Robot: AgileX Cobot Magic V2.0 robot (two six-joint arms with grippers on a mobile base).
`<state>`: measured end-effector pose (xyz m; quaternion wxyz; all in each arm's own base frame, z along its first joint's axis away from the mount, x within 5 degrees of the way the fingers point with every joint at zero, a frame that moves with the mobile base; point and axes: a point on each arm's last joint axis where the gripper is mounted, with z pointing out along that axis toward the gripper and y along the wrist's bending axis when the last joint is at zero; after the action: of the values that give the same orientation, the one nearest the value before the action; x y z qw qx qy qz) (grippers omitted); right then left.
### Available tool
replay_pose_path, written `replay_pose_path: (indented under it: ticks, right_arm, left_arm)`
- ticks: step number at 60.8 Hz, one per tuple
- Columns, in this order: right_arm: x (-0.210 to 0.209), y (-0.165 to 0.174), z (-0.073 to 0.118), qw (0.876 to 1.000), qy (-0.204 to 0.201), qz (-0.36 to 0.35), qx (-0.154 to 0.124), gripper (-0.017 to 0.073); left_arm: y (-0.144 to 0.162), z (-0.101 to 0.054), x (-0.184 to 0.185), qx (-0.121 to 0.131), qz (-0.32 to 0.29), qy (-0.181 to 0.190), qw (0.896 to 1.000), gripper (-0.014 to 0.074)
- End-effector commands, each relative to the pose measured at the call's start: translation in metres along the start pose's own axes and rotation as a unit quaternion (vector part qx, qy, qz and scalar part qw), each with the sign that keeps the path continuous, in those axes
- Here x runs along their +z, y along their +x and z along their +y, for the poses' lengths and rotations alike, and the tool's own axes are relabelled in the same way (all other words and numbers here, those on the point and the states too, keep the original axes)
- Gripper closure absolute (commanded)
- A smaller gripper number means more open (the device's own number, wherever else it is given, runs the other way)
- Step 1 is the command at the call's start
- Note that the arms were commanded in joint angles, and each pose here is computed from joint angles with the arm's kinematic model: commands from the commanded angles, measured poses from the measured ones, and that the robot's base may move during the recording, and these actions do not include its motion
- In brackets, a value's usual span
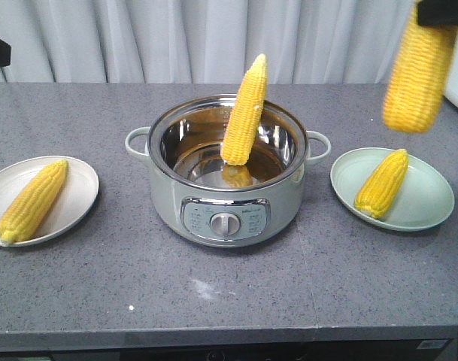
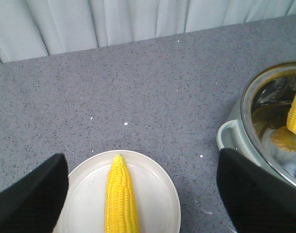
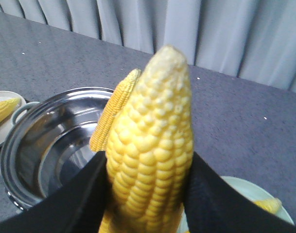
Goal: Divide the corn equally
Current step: 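Reach the left gripper into the pot to the last corn cob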
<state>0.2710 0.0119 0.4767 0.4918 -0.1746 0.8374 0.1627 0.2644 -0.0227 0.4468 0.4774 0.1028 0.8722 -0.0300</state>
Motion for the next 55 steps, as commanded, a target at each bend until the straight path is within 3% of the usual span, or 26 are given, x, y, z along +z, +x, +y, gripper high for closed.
replay_pose_path:
  ticks: [1, 10, 16, 23, 38, 48, 55]
  right_arm:
    - [-0.028, 0.001, 0.005, 0.999, 0.027, -0.046, -0.002, 0.0313]
    - [-0.039, 0.012, 0.003, 0.998, 0.048, -0.047, 0.002, 0.0313]
    - [-0.040, 0.011, 0.002, 0.998, 0.048, -0.051, 0.005, 0.0313]
    - [-0.039, 0.011, 0.002, 0.998, 0.048, -0.051, 0.006, 0.0313]
    - [-0.039, 0.011, 0.002, 0.998, 0.047, -0.050, 0.006, 0.0313]
    - [-0.039, 0.012, 0.003, 0.998, 0.044, -0.047, 0.007, 0.0313]
    - [-0.039, 0.012, 0.003, 0.998, 0.043, -0.046, 0.007, 0.0313]
  left_arm:
    - [-0.012, -0.002, -0.015, -0.002, -0.055, -0.001, 0.999, 0.0006]
    - [-0.012, -0.003, -0.015, -0.004, -0.055, 0.003, 0.998, 0.0006]
    - [-0.013, -0.009, -0.015, 0.018, -0.060, 0.021, 0.998, 0.0006]
    - [-0.019, -0.030, -0.008, 0.043, -0.084, 0.077, 0.993, 0.0006]
    - [-0.022, -0.079, 0.039, 0.067, -0.088, 0.209, 0.972, 0.0006]
    - [-0.030, -0.111, 0.067, 0.099, -0.107, 0.267, 0.953, 0.0006]
    - [-0.039, -0.131, 0.085, 0.119, -0.108, 0.288, 0.944, 0.0006]
